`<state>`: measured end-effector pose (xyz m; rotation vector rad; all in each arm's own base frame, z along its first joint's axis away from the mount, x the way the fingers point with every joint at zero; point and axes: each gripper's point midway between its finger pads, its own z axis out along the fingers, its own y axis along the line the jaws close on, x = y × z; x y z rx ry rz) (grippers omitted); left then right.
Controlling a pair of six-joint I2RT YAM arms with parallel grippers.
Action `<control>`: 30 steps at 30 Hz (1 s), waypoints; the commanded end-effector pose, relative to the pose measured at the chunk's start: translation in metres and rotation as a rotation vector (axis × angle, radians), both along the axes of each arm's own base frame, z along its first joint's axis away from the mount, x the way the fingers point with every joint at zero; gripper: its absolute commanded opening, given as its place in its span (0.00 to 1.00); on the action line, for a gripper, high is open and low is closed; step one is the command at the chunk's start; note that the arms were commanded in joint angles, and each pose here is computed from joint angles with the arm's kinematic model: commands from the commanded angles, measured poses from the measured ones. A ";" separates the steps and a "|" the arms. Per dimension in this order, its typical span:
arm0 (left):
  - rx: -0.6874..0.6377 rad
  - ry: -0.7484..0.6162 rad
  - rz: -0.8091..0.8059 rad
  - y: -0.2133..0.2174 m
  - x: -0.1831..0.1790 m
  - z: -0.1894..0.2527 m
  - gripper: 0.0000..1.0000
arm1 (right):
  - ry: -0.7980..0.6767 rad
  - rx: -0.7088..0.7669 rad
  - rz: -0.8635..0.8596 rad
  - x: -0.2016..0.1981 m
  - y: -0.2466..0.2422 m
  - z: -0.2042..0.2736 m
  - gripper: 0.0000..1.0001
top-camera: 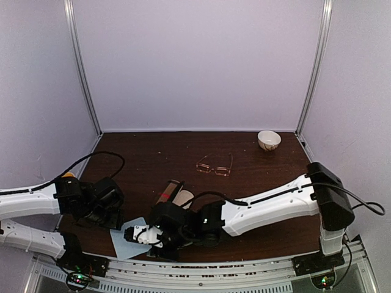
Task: Organize the sunglasses
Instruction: Move the corner of the glasses cleaning cloth to the center of the board.
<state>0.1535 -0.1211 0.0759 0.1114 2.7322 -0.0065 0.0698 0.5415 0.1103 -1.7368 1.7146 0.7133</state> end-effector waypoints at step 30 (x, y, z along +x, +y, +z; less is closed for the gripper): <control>-0.076 -0.139 0.079 0.014 0.017 0.012 0.68 | -0.087 -0.300 0.066 0.039 0.025 -0.104 0.18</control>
